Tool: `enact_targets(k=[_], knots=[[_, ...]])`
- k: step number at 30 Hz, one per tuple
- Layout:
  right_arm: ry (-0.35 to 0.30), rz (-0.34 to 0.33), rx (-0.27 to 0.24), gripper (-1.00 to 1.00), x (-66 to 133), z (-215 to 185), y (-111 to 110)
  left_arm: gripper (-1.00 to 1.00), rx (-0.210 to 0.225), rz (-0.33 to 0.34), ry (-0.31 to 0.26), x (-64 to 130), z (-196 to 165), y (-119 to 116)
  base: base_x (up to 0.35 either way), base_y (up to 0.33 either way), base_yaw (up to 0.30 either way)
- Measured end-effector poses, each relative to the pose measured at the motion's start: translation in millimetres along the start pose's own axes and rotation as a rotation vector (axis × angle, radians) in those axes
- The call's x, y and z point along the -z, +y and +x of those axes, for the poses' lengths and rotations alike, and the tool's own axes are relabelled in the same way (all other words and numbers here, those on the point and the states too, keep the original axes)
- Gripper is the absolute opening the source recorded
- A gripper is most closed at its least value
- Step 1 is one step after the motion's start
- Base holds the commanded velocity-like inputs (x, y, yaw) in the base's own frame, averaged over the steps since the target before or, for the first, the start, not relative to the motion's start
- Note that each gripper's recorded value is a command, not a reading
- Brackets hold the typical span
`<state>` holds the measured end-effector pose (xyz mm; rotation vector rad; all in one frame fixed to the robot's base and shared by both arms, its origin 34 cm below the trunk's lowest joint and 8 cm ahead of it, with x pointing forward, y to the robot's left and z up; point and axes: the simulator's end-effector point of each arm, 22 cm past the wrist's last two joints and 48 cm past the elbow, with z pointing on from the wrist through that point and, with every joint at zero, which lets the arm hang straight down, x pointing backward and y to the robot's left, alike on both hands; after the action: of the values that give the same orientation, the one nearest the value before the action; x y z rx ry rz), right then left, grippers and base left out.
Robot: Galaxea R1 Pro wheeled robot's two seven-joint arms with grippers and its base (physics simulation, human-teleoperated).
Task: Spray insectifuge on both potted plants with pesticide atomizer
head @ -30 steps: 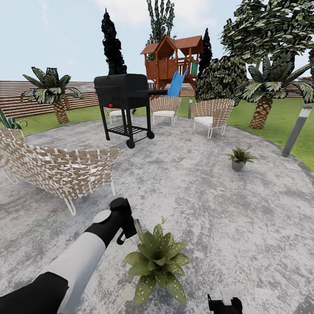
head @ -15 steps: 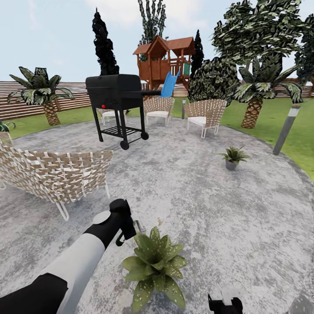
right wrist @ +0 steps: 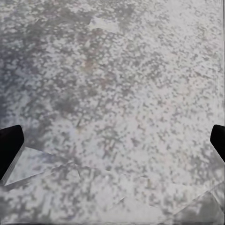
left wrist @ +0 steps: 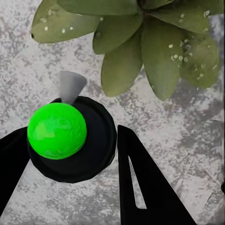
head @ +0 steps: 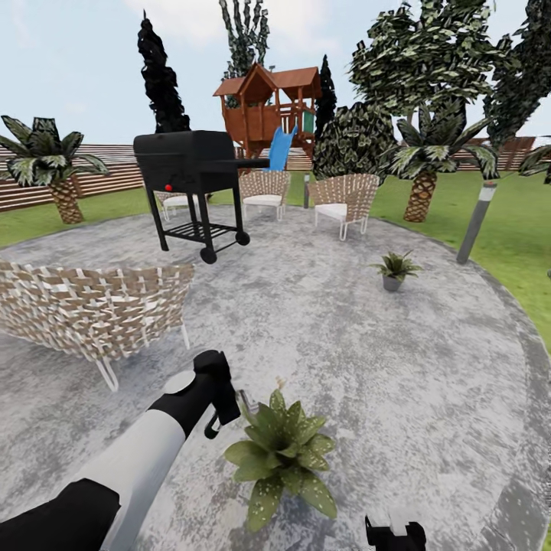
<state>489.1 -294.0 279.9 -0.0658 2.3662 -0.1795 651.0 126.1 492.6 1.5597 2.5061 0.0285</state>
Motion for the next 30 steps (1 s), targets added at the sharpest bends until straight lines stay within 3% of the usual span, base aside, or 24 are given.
enact_targets(k=[3, 7, 9, 15, 20, 30], knots=[[0.0, 0.0, 0.0, 1.0, 0.0, 0, 0, -1.0, -0.014, 0.024, -0.009, 4.9, -8, -6, 0.002, 0.034, -0.163], [0.0, 0.001, 0.0, 1.0, -0.1, 0, -1, -1.0, -0.095, 0.068, 0.018, 8.4, -18, -27, 0.0, 0.005, -0.024], [0.0, 0.001, 0.001, 1.0, -0.1, 0, -1, -1.0, -0.111, 0.092, 0.025, 10.2, -20, -35, 0.0, 0.001, -0.003], [0.0, 0.002, 0.001, 1.0, -0.1, 0, -1, -1.0, -0.117, 0.104, 0.035, 9.5, -18, -38, 0.0, 0.0, 0.0], [0.0, 0.001, 0.001, 1.0, -0.1, 0, -1, -1.0, -0.131, 0.061, -0.022, 27.3, -41, -31, 0.0, 0.0, -0.077], [0.0, 0.001, 0.001, 1.0, -0.1, 0, -1, -1.0, -0.128, 0.076, 0.009, 15.6, -26, -36, 0.0, 0.0, -0.145]])
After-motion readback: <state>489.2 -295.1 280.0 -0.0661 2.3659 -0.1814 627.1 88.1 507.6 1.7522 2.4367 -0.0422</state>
